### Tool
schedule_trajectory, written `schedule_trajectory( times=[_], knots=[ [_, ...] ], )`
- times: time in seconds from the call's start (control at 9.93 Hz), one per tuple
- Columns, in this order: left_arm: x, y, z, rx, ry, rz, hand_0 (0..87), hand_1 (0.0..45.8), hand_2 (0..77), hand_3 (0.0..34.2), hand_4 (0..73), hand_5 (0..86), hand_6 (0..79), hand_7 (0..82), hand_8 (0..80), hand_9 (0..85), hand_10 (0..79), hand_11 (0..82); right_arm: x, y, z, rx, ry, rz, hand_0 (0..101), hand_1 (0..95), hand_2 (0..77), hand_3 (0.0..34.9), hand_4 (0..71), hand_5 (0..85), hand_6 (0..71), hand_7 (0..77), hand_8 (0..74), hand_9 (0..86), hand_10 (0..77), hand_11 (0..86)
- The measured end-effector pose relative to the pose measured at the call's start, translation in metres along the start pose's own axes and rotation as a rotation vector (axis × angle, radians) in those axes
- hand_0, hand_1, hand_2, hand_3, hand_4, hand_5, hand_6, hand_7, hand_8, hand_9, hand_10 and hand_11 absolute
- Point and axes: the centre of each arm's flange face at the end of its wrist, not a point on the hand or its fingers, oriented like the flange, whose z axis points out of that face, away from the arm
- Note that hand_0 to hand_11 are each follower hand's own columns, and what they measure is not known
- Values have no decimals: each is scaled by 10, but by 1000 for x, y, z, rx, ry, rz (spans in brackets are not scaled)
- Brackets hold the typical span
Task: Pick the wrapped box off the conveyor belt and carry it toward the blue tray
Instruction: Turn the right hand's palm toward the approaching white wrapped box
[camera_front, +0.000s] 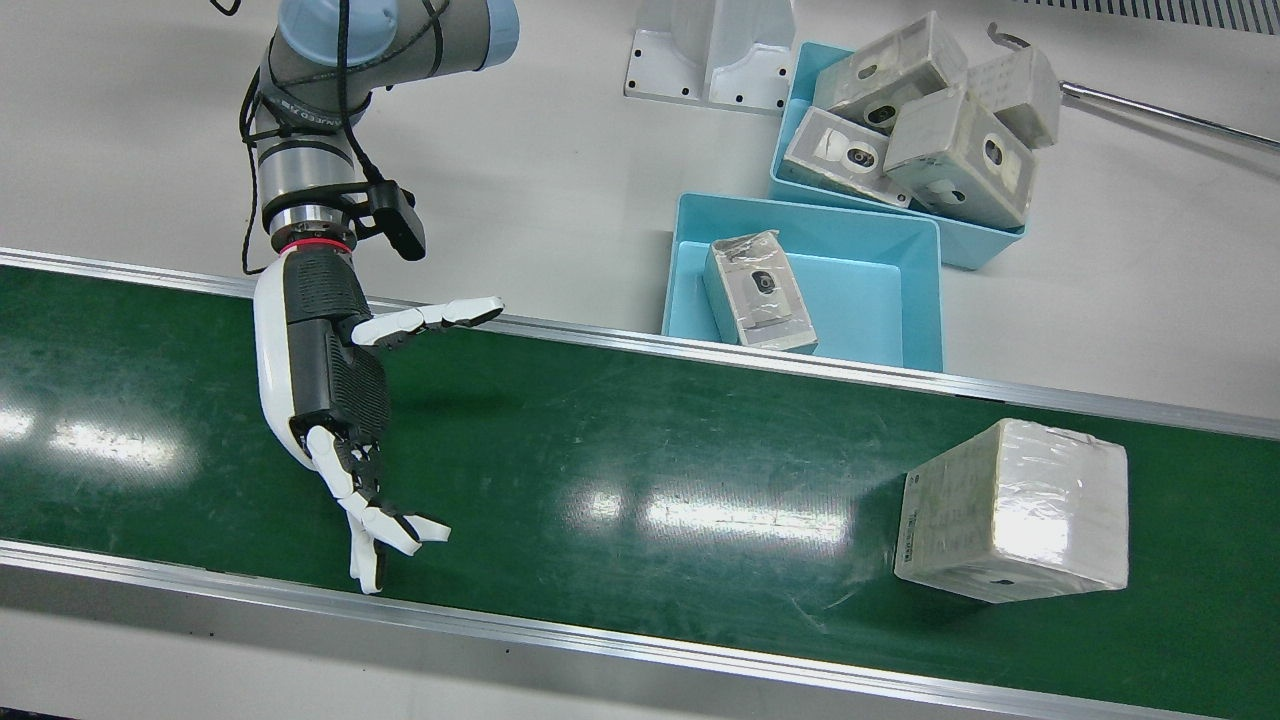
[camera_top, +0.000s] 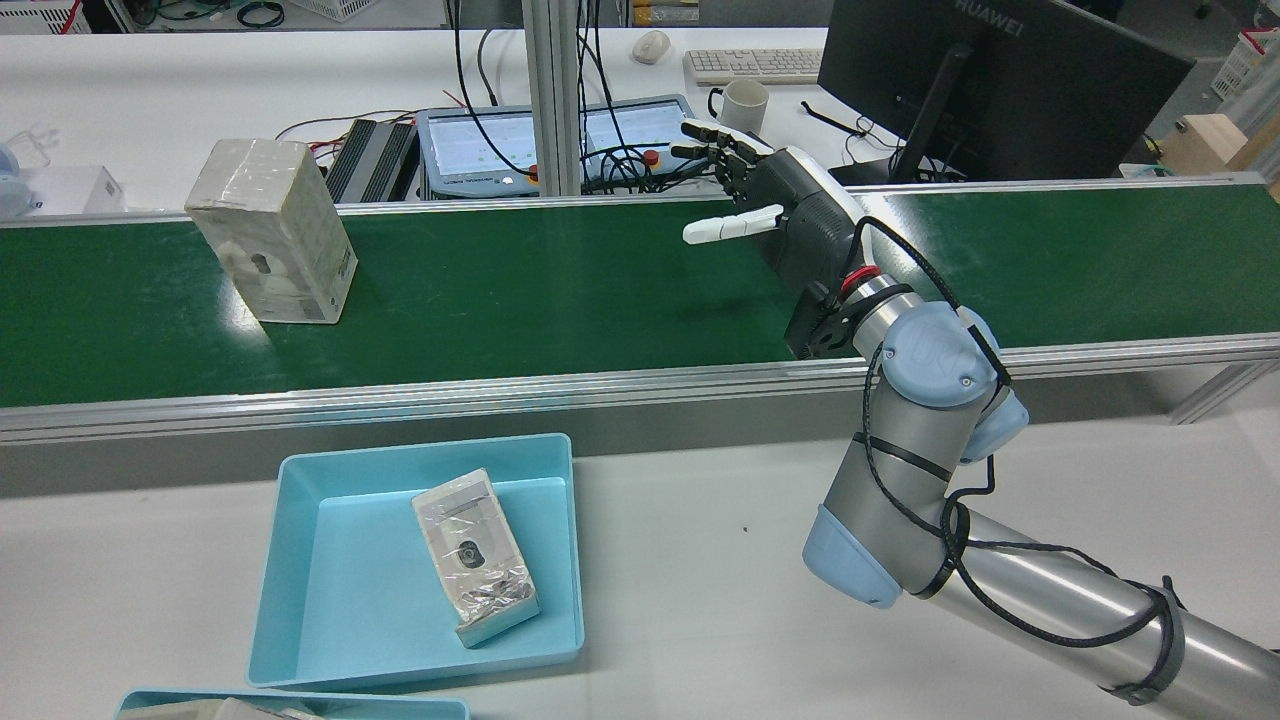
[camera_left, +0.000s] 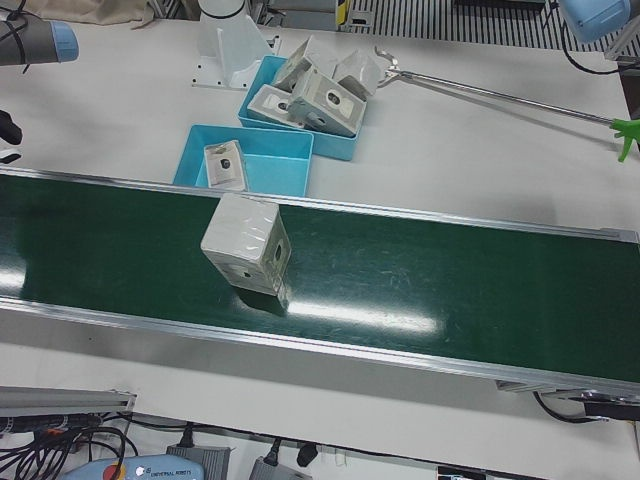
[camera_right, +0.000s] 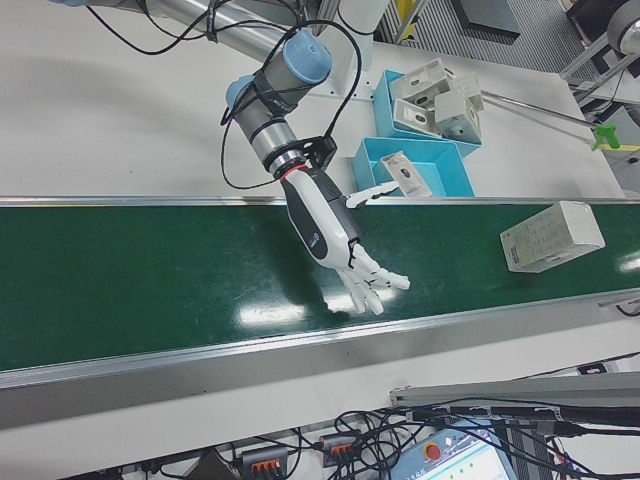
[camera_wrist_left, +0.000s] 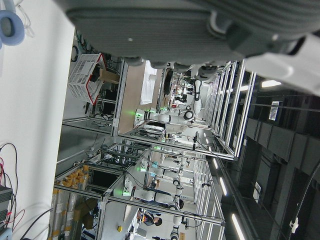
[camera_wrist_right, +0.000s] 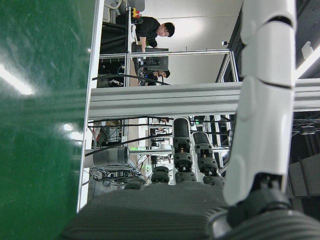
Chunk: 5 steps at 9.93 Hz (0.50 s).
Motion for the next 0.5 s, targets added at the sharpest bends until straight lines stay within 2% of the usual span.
schedule_trajectory(
  times=[0.5],
  knots=[
    [0, 0, 0, 0, 0, 0, 0, 0, 11, 0, 0, 5, 5, 5, 5, 5, 0, 5, 3, 4, 1, -5, 3, 6, 476, 120, 65, 2, 136, 153, 87, 251, 27, 49, 0, 11]
  ],
)
